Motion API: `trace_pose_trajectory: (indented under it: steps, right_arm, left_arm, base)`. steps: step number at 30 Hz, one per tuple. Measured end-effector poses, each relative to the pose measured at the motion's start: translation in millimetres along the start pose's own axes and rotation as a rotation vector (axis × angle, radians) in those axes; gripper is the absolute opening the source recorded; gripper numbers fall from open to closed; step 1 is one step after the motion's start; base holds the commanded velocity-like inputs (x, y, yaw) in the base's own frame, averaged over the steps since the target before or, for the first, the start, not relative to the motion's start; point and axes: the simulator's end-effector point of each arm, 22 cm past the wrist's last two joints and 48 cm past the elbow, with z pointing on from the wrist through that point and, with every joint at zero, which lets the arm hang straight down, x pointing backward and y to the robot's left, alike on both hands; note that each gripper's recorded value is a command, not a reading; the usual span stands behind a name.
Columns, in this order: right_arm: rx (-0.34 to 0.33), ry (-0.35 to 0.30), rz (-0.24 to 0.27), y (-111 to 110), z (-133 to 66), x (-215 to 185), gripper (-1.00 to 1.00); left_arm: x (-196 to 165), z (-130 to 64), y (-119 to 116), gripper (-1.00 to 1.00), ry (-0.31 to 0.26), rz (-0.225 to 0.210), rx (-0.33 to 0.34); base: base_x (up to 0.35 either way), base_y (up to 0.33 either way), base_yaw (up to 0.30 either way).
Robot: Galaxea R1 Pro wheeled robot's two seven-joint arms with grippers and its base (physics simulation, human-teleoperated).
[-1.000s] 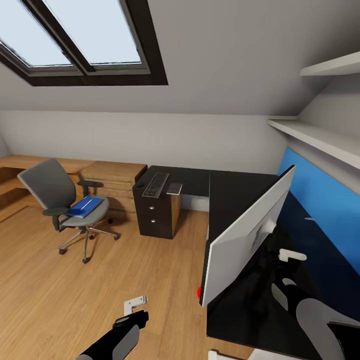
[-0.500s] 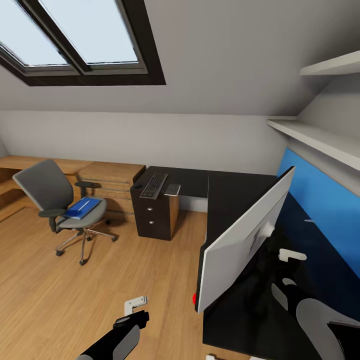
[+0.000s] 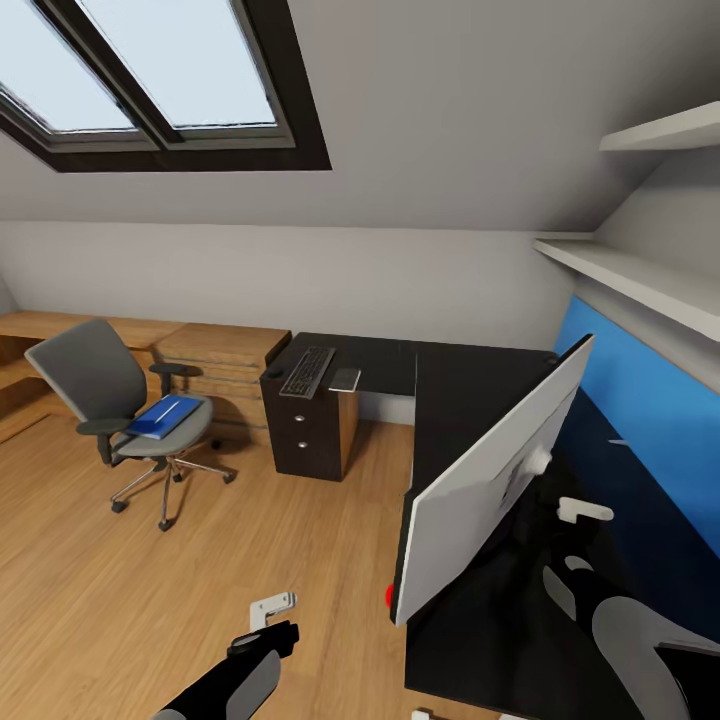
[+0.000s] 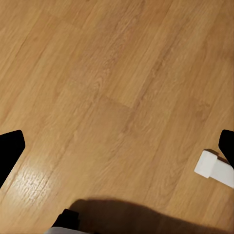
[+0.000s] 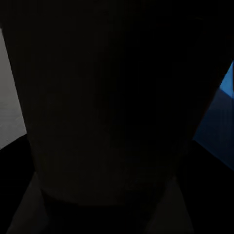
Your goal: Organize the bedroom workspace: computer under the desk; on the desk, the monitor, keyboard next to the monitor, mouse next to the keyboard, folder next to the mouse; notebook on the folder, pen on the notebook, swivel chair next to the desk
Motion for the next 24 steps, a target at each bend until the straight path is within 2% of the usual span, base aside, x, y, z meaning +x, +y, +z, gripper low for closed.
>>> trace_pose_trajectory:
  steps: [24]
  right_arm:
    - [0.005, -0.006, 0.012, -0.6, 0.0, -1.4, -1.0]
  left_arm:
    - [-0.1, -0.3, -1.8, 1.0, -0.002, -0.001, 0.002]
  base:
    - [0.0, 0.0, 0.0]
